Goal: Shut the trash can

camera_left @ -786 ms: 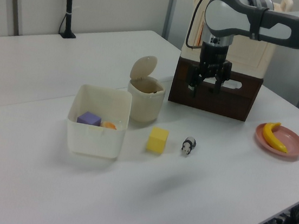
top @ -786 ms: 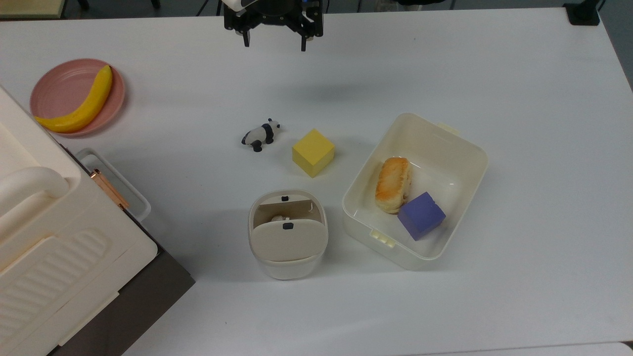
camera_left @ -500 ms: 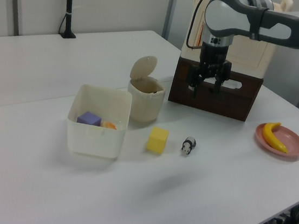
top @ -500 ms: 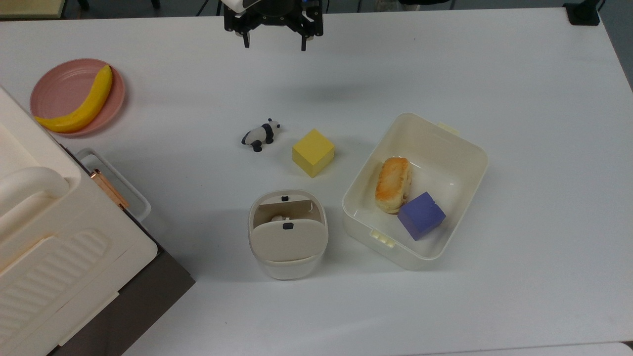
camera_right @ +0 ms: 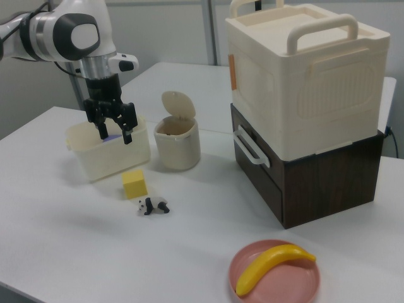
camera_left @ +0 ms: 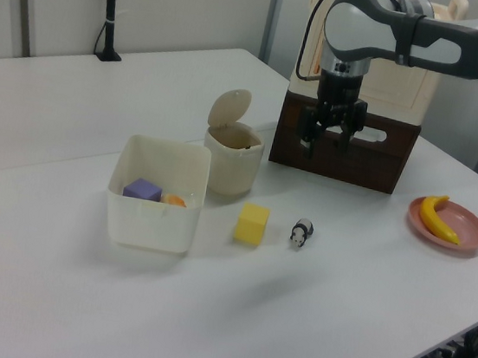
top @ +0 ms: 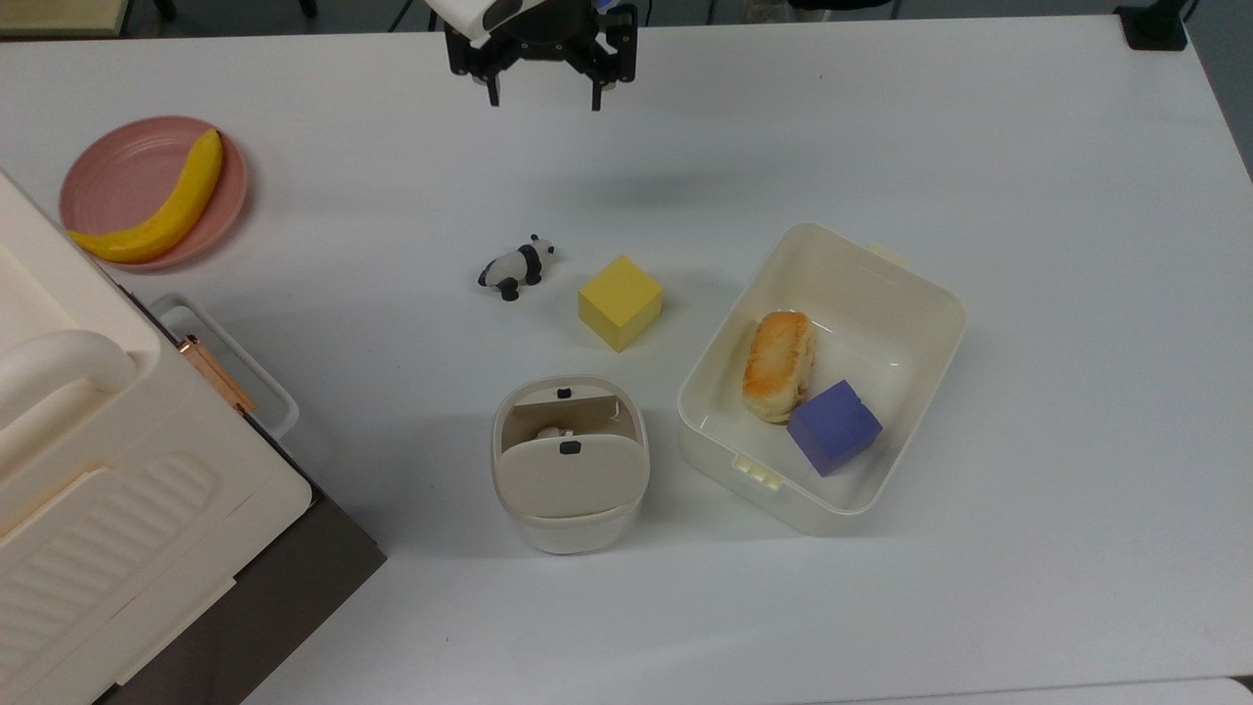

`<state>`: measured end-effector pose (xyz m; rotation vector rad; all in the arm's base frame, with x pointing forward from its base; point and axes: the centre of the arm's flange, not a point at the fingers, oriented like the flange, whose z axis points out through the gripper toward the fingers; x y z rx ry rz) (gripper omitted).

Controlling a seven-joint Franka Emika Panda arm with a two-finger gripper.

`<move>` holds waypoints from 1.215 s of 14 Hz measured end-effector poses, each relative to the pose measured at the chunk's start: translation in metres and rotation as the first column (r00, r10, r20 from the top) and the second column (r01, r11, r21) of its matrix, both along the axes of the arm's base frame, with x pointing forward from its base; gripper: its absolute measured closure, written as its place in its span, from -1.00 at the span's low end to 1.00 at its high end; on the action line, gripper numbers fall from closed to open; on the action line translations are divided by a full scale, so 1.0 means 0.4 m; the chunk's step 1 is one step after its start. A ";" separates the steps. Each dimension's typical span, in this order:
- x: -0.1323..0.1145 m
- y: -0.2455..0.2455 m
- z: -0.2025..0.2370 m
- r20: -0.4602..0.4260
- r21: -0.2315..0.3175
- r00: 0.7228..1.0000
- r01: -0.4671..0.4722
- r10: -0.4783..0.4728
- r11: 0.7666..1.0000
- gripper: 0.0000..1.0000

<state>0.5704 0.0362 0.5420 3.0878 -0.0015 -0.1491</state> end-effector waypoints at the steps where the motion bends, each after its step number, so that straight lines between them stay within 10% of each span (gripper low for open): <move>1: 0.006 0.000 -0.002 0.011 0.002 1.000 -0.012 0.012 1.000 -0.54; 8: 0.081 0.001 0.021 0.201 0.088 0.979 -0.053 0.035 0.995 0.98; 17: 0.247 0.006 0.063 0.543 0.091 0.839 -0.072 0.011 0.993 0.98</move>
